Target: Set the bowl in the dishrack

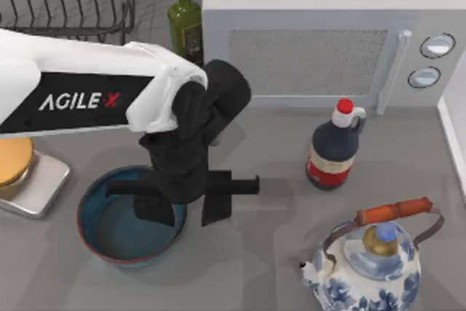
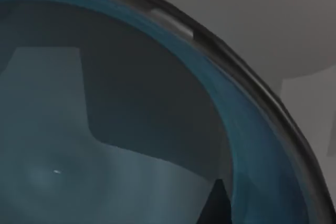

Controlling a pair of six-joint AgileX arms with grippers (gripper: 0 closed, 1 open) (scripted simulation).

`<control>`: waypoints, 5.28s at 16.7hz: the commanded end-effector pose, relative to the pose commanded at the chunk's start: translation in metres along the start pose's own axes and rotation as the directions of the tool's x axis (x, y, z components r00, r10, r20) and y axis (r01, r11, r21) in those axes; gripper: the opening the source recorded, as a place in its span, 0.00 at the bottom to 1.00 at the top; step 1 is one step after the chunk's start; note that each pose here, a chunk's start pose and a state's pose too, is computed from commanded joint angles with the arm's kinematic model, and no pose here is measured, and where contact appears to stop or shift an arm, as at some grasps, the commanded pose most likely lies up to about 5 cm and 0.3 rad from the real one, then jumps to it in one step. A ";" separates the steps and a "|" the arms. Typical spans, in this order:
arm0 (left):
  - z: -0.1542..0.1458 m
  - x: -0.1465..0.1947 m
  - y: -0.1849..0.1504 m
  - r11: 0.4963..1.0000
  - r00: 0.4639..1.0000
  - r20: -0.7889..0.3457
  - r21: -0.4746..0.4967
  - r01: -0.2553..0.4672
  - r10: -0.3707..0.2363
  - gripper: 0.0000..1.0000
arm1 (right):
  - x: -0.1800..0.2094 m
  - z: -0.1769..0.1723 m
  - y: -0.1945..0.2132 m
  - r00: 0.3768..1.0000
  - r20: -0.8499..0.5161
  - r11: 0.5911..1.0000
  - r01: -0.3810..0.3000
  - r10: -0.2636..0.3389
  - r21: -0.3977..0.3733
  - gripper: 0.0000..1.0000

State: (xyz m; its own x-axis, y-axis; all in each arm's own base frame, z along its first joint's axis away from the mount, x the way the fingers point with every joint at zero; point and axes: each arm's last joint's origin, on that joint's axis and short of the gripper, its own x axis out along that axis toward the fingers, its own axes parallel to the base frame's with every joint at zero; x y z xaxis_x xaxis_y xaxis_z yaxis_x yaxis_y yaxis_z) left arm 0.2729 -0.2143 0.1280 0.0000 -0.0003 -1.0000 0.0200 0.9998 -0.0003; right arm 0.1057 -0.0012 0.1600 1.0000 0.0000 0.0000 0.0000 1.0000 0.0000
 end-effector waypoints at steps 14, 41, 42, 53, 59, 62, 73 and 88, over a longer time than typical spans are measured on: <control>0.001 -0.004 -0.001 1.000 1.000 0.001 0.000 0.001 -0.001 0.00 | 0.000 0.000 0.000 1.000 0.000 1.000 0.000 0.000 0.000 1.00; 0.009 -0.229 0.067 0.980 0.944 0.270 -0.010 0.199 -0.189 0.00 | 0.000 0.000 0.000 1.000 0.000 1.000 0.000 0.000 0.000 1.00; 0.009 -0.234 0.083 0.972 0.913 0.346 -0.002 0.233 -0.218 0.00 | 0.000 0.000 0.000 1.000 0.000 1.000 0.000 0.000 0.000 1.00; -0.071 -0.286 0.230 0.995 0.130 0.989 0.053 0.081 -0.063 0.00 | 0.000 0.000 0.000 1.000 0.000 1.000 0.000 0.000 0.000 1.00; -0.096 -0.290 0.242 1.000 0.000 1.000 0.000 0.000 0.000 0.00 | 0.000 0.000 0.000 1.000 0.000 1.000 0.000 0.000 0.000 1.00; -0.095 -0.291 0.241 1.000 0.001 1.000 0.001 -0.001 -0.001 0.00 | 0.000 0.000 0.000 1.000 0.000 1.000 0.000 0.000 0.000 1.00; 0.055 -0.196 0.253 1.000 0.000 1.000 0.001 -0.003 -0.001 0.00 | 0.000 0.000 0.000 1.000 0.000 1.000 0.000 0.000 0.000 1.00; 0.104 -0.090 0.242 1.000 0.000 1.000 0.000 0.000 0.000 0.15 | 0.000 0.000 0.000 1.000 0.000 1.000 0.000 0.000 0.000 1.00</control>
State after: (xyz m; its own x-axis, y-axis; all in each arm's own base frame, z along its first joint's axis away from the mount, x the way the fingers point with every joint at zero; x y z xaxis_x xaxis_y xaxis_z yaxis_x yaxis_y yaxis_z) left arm 0.3813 0.0252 0.2180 0.9998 -0.0200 0.0000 0.0200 0.9998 0.0000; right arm 0.1057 -0.0012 0.1600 1.0000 0.0000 0.0000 0.0000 1.0000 0.0000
